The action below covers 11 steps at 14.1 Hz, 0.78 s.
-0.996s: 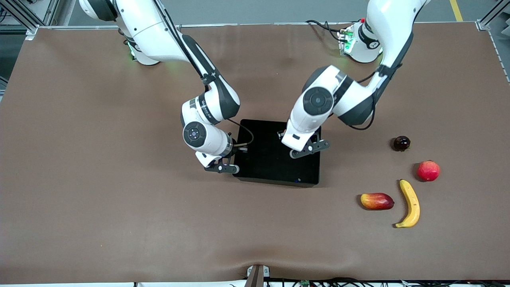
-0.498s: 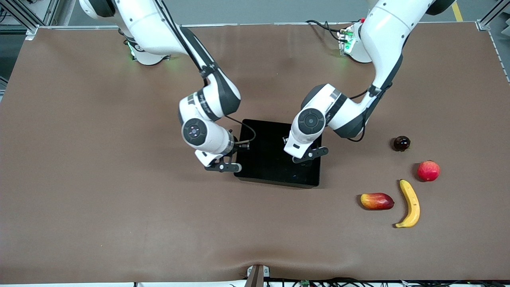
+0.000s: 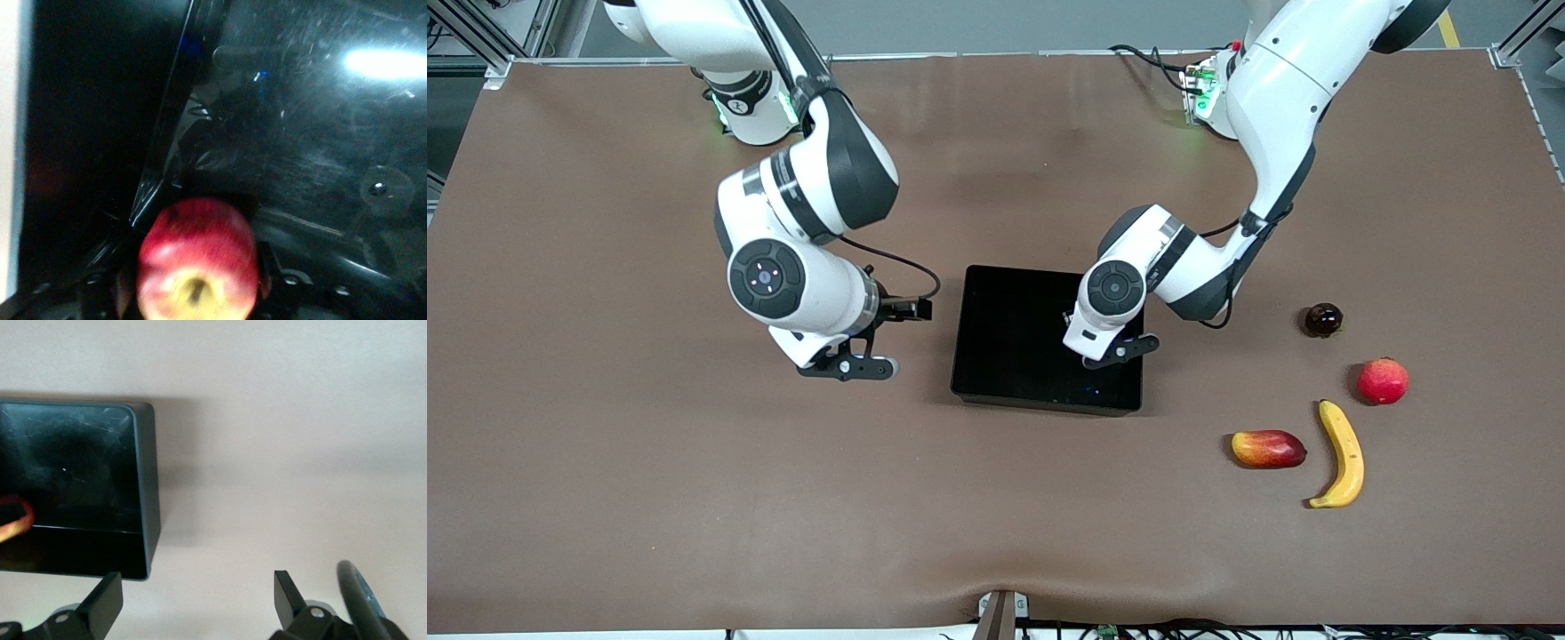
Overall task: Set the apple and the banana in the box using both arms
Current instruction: 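Open the left gripper over the box while the right gripper releases the box, then move the left gripper to the banana while the right gripper returns to rest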
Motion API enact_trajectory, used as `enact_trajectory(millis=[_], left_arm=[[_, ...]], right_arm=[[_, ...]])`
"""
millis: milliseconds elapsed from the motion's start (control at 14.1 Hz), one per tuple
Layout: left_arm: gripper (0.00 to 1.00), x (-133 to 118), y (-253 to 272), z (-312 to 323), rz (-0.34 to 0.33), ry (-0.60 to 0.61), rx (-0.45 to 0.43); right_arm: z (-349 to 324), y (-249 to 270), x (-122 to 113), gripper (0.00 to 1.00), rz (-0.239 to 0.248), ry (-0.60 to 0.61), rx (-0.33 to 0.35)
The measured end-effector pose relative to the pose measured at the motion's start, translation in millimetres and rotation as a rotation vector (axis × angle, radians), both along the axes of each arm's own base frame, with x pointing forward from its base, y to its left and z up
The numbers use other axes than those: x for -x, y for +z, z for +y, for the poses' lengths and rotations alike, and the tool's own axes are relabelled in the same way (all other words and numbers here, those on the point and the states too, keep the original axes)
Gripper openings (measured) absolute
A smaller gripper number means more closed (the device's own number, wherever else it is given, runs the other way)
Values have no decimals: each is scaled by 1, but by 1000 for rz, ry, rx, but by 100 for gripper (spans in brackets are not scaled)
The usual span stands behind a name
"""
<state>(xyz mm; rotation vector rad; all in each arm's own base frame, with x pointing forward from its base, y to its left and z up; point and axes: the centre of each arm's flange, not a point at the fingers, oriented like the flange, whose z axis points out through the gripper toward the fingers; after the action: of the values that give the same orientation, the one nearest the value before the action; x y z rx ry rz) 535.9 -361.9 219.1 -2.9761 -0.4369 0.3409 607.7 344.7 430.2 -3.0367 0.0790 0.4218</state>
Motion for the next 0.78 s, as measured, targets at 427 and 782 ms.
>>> enact_trajectory(millis=[427, 782], left_arm=[[100, -62, 136, 41, -170, 99, 34], [100, -111, 174, 148, -212, 41, 35]], right_arm=[[-83, 84, -13, 100, -6, -90, 5], [-180, 152, -12, 100, -55, -108, -23]])
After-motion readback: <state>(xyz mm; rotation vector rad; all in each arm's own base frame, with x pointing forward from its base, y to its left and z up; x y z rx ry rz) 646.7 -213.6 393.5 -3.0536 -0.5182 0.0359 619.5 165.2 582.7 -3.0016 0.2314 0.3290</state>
